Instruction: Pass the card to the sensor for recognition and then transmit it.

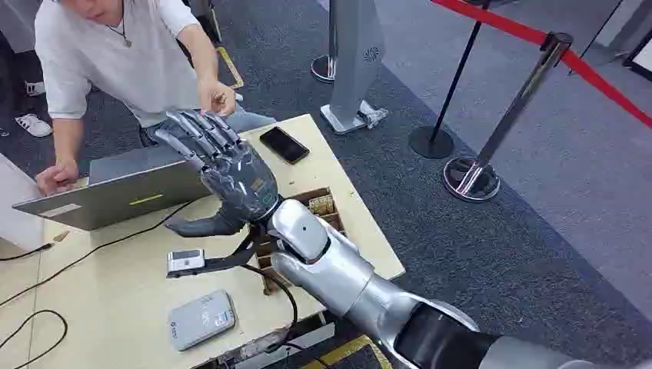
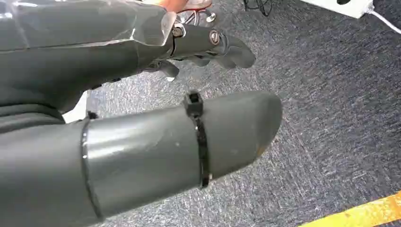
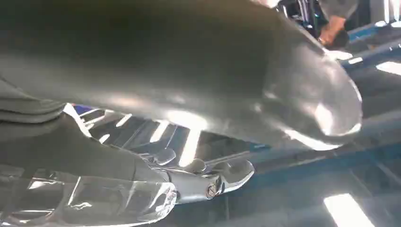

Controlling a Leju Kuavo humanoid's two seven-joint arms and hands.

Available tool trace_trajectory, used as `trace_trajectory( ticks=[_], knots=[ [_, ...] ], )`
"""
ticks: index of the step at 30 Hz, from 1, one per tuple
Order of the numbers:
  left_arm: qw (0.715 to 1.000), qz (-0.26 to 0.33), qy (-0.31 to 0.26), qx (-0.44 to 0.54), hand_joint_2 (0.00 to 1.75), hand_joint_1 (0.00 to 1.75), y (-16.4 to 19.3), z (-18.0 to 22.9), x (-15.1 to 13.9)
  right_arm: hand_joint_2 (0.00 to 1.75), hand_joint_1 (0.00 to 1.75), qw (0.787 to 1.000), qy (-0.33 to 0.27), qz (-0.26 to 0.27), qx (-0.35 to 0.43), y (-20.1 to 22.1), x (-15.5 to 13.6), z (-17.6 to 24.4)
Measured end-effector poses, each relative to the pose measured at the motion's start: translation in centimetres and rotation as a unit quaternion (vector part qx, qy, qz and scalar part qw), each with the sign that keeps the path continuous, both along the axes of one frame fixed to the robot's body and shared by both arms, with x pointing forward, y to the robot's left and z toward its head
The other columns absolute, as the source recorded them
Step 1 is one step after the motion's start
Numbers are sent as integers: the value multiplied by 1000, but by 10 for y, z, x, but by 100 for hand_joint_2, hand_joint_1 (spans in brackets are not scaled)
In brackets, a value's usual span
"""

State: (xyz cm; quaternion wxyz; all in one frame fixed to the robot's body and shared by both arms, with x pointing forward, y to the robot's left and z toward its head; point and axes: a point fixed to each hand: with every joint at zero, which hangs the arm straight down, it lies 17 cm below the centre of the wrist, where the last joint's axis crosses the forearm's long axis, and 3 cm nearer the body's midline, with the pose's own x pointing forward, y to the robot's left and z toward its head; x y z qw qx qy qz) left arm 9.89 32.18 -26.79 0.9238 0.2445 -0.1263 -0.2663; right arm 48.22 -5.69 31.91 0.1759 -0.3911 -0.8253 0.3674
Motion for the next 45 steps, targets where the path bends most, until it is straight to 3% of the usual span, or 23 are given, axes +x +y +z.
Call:
trace_trajectory(
  ticks=[3, 4, 18, 39, 40, 45],
  knots=[
    [1000, 1, 1, 0, 0, 0, 0, 0, -1, 0, 0, 1000, 9, -8, -12, 4, 10, -5],
    [1000, 0, 1, 0, 0, 0, 0, 0, 0, 175, 0, 1000, 13, -11, -16, 6, 14, -7],
    [1000, -2, 1, 0, 0, 0, 0, 0, 0, 175, 0, 996, 59, -43, -52, 10, 43, -40],
    [1000, 7, 1, 0, 0, 0, 1, 0, -2, 175, 0, 994, 81, -44, -63, 21, 50, -54],
    [1000, 7, 1, 0, 0, 0, 1, 0, -2, 175, 175, 994, 82, -44, -63, 21, 50, -54],
    [1000, 7, 1, -2, 0, 0, 1, 0, -2, 175, 175, 993, 85, -43, -65, 23, 50, -55]
  ],
)
